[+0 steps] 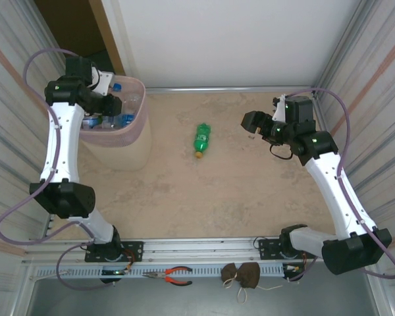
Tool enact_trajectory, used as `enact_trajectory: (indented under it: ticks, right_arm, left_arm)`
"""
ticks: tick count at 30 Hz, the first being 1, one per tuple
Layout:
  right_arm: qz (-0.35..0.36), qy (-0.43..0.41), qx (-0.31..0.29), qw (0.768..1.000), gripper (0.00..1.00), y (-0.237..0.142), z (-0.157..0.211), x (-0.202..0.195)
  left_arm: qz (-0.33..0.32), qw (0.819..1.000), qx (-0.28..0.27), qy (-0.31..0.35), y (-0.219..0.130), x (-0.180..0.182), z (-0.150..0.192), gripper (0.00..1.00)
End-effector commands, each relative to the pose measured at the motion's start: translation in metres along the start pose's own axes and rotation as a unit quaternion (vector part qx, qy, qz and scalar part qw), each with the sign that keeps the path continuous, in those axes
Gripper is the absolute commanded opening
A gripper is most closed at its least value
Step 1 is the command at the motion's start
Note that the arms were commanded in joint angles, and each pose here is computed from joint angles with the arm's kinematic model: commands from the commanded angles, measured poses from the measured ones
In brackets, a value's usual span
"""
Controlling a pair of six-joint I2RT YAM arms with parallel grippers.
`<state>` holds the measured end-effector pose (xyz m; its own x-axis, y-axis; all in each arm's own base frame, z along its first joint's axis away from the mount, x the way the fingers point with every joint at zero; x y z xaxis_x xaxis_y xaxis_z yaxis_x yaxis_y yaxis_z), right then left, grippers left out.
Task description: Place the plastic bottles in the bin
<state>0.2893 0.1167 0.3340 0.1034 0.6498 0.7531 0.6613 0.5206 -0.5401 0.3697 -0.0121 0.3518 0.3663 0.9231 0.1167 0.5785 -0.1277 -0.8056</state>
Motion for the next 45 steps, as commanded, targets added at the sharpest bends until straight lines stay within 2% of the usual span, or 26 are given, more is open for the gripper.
enact_trajectory:
  ticks: [1,8,12,15,22,27,31,36,40,45]
  right_arm:
    - [-0.019,-0.005,0.002,1.000,0.80,-0.003,-0.001,0.011]
    - [-0.019,-0.004,0.002,1.000,0.80,-0.003,0.000,0.010]
    - [-0.019,-0.004,0.000,1.000,0.80,-0.004,0.000,0.011]
    - [-0.018,-0.005,0.000,1.000,0.80,-0.005,0.000,0.011]
    - [-0.020,-0.005,-0.002,1.000,0.79,-0.006,0.000,0.013]
    - [-0.019,-0.006,-0.001,1.000,0.79,-0.007,0.001,0.013]
    - [-0.019,-0.006,-0.001,1.000,0.79,-0.006,0.001,0.013]
    - [-0.021,-0.008,-0.001,1.000,0.80,-0.008,0.001,0.014]
    - [-0.021,-0.010,-0.004,1.000,0.79,-0.010,0.001,0.016]
    - [-0.023,-0.012,-0.012,1.000,0.80,-0.015,0.000,0.017]
  left_arm:
    - [0.022,0.998,0.058,0.008,0.032,-0.003,0.023,0.39]
    - [0.031,0.996,0.085,0.005,0.058,-0.002,0.033,0.41]
    - [0.042,0.996,0.079,0.002,0.063,-0.003,0.030,0.43]
    - [0.038,0.997,0.069,-0.001,0.056,-0.001,0.024,0.44]
    - [0.036,0.999,0.001,-0.007,0.017,0.003,-0.003,0.44]
    - [0.049,0.999,0.007,-0.003,0.012,0.000,-0.004,0.47]
    - [0.054,0.998,0.025,-0.007,0.021,-0.001,0.005,0.47]
    - [0.060,0.997,0.044,-0.016,0.031,-0.003,0.014,0.59]
    - [0.039,0.999,0.000,-0.016,0.010,-0.002,0.004,0.71]
    - [0.037,0.998,-0.054,-0.017,-0.024,-0.005,-0.011,0.78]
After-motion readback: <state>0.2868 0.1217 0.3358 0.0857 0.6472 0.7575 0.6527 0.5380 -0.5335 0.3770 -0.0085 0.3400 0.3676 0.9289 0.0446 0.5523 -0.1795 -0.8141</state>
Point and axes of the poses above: each hand's point on the last joint's axis, 136 mm out from that joint toward the fingers, its own y axis out along the fingers, its own x axis along the line the jaws close on, z = x × y, the point moved 5 cm from there along -y, back along the fingers, and after that the axes turned 13 degrees about y, right-handed, at the moved point
